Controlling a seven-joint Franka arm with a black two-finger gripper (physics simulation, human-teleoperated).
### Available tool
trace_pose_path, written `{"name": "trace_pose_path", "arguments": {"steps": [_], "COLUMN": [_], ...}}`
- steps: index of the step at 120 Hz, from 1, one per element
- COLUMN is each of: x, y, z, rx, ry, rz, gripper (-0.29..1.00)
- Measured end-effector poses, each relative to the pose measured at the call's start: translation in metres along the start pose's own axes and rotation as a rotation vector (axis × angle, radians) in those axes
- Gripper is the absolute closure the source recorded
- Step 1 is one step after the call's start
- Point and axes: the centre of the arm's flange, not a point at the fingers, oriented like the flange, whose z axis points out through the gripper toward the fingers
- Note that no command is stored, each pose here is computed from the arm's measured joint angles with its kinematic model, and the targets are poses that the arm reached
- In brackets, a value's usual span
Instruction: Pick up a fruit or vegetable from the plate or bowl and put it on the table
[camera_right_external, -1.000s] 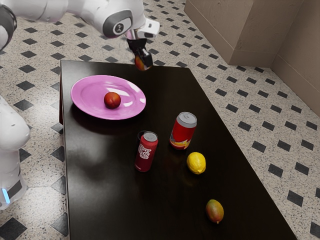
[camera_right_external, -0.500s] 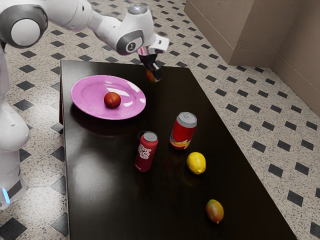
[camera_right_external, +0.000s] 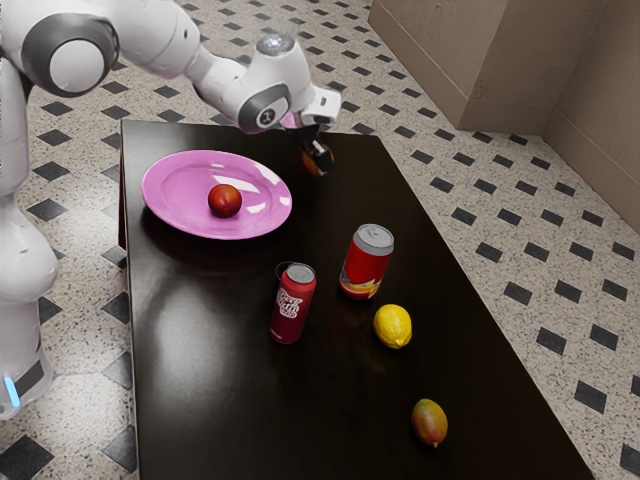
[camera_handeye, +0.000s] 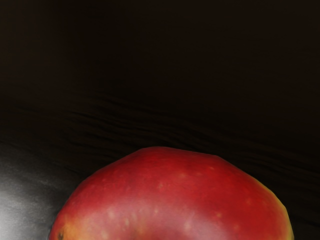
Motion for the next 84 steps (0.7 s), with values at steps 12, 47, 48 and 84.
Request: {"name": "trace_pose_path", "arguments": {"steps": [12,47,48,84], "x": [0.001,0.011,0.011,0.008], "y": [-0.002,-0.006,-0.006,-0.008], "z": [0.002,0.01,0.01,0.028], "rx": [0.0,0.015,0.015,0.018], "ry": [0.016,0.114,0.115,0.13], "rz": [-0.01,0.0,0.0,0.007], "gripper": [0.33,0.33,0.33,0.34]}}
